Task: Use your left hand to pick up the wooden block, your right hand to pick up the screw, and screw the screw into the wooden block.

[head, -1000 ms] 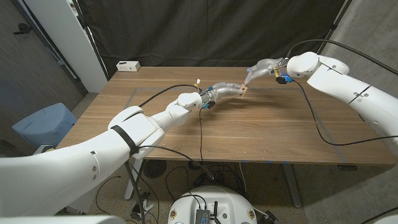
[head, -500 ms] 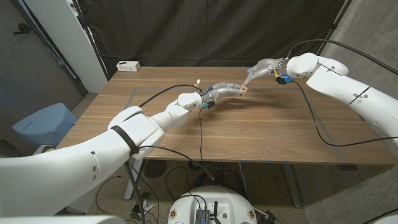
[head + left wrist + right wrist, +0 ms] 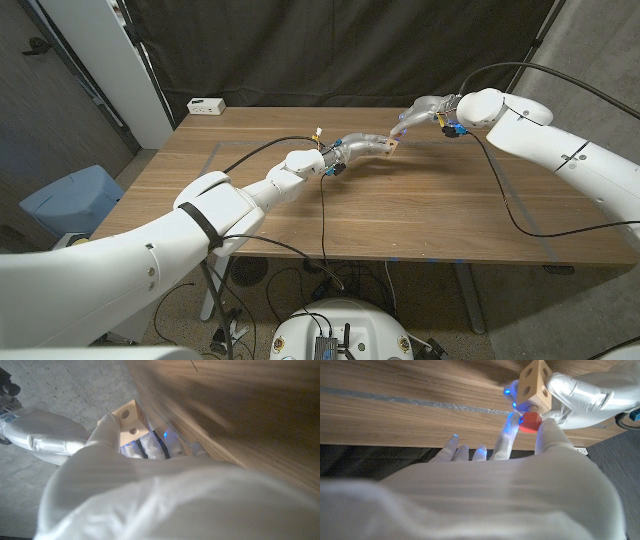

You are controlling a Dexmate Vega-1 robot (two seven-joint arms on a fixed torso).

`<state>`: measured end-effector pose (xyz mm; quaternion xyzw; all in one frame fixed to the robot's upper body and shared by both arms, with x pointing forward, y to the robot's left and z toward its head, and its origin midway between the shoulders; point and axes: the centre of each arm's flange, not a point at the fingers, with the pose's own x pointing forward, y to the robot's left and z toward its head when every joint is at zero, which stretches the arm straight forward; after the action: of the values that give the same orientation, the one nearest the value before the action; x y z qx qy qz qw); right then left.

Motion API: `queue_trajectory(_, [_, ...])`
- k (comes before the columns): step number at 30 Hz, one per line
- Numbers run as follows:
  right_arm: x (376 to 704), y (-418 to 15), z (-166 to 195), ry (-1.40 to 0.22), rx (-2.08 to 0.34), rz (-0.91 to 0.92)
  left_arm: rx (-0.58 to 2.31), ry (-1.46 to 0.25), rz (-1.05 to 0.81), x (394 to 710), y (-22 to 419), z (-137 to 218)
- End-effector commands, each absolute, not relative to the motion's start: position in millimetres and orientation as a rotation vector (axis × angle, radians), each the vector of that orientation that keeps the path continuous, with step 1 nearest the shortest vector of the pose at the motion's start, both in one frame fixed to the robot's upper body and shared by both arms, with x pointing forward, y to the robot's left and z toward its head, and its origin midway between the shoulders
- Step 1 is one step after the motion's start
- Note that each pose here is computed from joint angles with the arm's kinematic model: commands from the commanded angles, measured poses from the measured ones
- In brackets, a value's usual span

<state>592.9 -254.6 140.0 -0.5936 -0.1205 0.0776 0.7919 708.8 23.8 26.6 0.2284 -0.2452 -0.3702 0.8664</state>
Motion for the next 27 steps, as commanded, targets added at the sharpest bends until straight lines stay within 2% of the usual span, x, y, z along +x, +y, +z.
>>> queue_trajectory(1, [592.7, -246.0, 138.9, -0.253, -1.322, 0.117, 0.474, -0.519, -0.778, 708.1, 24.9, 25.7])
queue_trajectory(27, [587.3, -242.1, 138.9, -0.252, -1.335, 0.073, 0.474, -0.548, -0.800, 703.6, 23.7, 24.5])
